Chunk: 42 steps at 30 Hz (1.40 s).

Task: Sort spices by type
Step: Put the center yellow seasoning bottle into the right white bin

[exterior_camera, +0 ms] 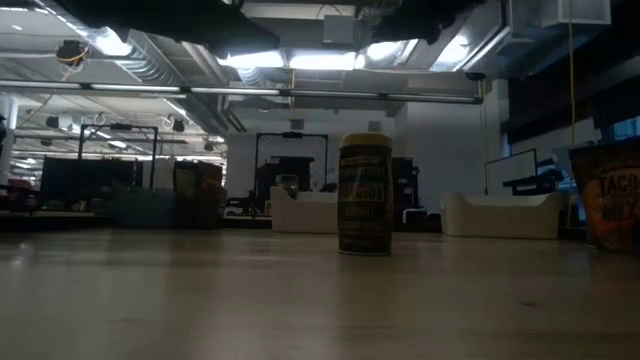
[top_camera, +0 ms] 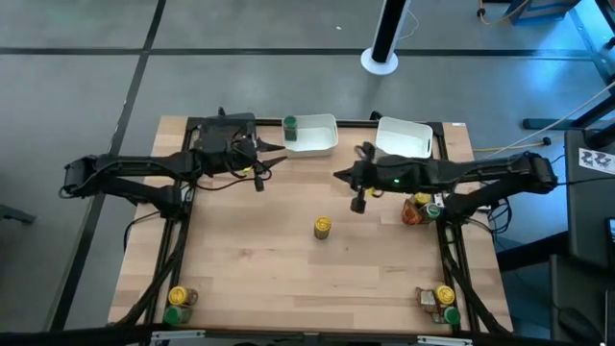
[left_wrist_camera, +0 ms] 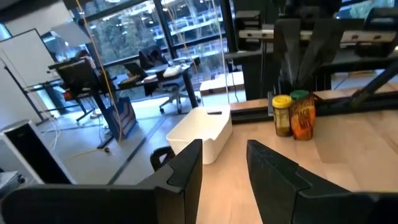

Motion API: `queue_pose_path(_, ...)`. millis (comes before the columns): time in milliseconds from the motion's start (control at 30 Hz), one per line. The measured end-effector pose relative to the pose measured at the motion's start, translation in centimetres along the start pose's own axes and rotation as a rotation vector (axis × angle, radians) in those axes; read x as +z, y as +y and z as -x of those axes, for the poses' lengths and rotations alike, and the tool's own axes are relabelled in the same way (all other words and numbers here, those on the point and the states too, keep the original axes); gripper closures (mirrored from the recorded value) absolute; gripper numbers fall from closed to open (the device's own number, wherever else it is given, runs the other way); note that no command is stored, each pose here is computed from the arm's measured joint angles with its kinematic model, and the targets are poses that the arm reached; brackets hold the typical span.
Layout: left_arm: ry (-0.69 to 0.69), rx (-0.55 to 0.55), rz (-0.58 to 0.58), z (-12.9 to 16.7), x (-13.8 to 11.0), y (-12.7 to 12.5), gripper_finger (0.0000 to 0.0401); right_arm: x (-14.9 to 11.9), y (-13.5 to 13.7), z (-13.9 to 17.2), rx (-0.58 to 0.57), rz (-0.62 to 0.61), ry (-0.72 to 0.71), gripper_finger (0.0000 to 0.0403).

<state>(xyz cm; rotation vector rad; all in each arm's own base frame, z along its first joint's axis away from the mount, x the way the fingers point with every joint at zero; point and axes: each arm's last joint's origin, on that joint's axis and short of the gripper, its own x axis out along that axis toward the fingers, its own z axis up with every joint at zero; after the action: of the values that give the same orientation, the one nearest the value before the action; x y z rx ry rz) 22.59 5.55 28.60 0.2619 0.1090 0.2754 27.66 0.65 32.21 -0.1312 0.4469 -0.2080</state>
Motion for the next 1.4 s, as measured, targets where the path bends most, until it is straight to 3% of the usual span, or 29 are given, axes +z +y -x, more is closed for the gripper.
queue_pose_path(267, 0.040, -0.033, -0.003, -0.1, -0.3, -0.6, 0.0287, 1.9, 1.5, -2.8, 0.180, -0.043, 0.146, 0.0388)
queue_pose_path(467, 0.045, -0.055, -0.032, 0.0, -0.3, -1.1, 0.0287, 1.4, 2.9, -4.5, 0.200, -0.053, 0.274, 0.0376)
queue_pose_path(567, 0.040, -0.057, -0.033, 0.0, -0.3, -1.2, 0.0287, 1.2, 3.5, -5.0, 0.201, -0.051, 0.321, 0.0334)
queue_pose_path(833, 0.046, -0.058, -0.033, 0.0, -0.3, -1.2, 0.0287, 0.6, 4.4, -6.1, 0.208, -0.075, 0.380, 0.0154)
queue_pose_path(1000, 0.050, -0.059, -0.033, 0.0, -0.4, -1.2, 0.0287, 0.2, 4.8, -6.3, 0.221, -0.067, 0.413, 0.0072)
queue_pose_path(1167, 0.062, -0.063, -0.035, 0.0, -0.5, -1.2, 0.0287, 0.2, 5.3, -6.3, 0.232, -0.064, 0.410, 0.0037)
queue_pose_path(1400, 0.066, -0.065, -0.051, 0.0, -0.5, -1.2, 0.0287, -0.6, 6.7, -7.2, 0.276, -0.072, 0.442, 0.0037)
